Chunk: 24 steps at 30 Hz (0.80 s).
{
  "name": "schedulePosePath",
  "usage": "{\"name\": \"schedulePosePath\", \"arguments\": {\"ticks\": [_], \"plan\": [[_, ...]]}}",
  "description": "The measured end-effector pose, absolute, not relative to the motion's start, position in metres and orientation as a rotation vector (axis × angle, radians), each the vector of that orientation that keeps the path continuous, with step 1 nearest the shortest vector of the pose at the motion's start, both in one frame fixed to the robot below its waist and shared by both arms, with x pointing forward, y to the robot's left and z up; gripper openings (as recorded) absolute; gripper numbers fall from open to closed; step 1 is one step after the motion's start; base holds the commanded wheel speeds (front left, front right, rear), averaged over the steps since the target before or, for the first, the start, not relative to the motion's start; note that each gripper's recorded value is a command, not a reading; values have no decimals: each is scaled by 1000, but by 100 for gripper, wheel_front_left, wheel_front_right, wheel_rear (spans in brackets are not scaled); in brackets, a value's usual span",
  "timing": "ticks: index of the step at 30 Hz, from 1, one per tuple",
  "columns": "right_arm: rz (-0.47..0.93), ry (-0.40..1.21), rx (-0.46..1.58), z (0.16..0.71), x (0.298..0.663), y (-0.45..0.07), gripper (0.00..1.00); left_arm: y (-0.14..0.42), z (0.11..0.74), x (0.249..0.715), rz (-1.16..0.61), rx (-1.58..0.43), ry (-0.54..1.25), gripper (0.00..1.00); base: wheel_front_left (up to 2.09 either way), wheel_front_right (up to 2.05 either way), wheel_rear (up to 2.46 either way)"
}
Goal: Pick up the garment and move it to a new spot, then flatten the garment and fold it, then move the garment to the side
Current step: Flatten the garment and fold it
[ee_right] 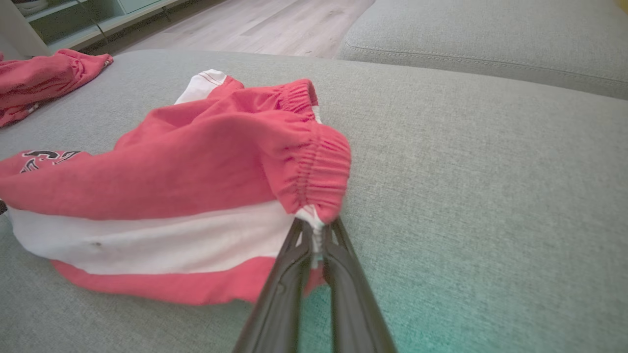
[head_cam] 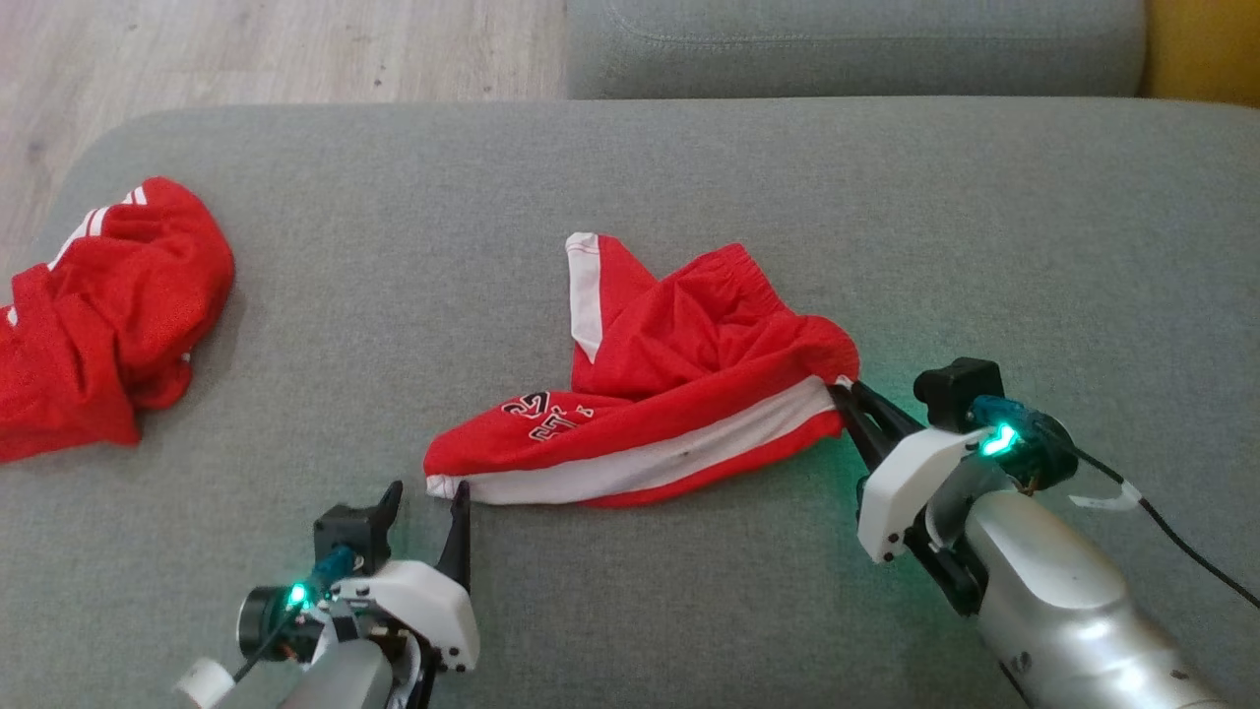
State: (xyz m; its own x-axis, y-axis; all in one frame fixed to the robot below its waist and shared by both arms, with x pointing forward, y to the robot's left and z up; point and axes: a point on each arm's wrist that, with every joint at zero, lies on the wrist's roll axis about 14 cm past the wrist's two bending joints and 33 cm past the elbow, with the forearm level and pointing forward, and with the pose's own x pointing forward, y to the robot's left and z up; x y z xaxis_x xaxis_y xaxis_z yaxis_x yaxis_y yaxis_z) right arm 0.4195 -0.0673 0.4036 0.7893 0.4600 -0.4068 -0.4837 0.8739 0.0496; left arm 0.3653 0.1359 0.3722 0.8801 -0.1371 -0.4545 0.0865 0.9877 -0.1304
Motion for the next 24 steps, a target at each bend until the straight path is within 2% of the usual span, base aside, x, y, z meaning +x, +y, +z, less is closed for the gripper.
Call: {"name": "schedulePosePath", "arguments": {"ticks": [5, 8, 12, 15, 16, 17, 18, 19, 21, 22, 23, 24], "plan": [[500, 432, -50, 400, 419, -70, 0, 130, 363, 367, -144, -116, 519, 100, 0, 0, 0], [500, 430, -49, 400, 420, -70, 0, 126, 362, 366, -159, -122, 508, 87, 0, 0, 0], [497, 427, -49, 401, 421, -71, 0, 125, 363, 370, -171, -121, 499, 100, 0, 0, 0], [494, 418, -46, 404, 426, -71, 0, 122, 362, 374, -184, -112, 505, 98, 0, 0, 0], [493, 417, -45, 404, 427, -71, 0, 121, 362, 375, -191, -107, 509, 95, 0, 0, 0], [492, 417, -45, 404, 427, -72, 0, 119, 361, 375, -200, -105, 513, 74, 0, 0, 0], [491, 418, -46, 404, 427, -72, 0, 119, 360, 376, -203, -102, 517, 62, 0, 0, 0], [491, 419, -46, 404, 426, -72, 0, 117, 361, 377, -209, -101, 512, 43, 0, 0, 0], [487, 421, -47, 403, 426, -74, 0, 113, 362, 379, -223, -102, 512, 24, 0, 0, 0], [486, 421, -47, 403, 426, -74, 0, 110, 362, 379, -232, -103, 512, 9, 0, 0, 0], [485, 416, -47, 404, 426, -74, 0, 109, 364, 380, -237, -102, 504, 0, 0, 0, 0], [484, 409, -45, 406, 426, -74, 0, 107, 365, 380, -240, -101, 498, 0, 0, 0, 0]]}}
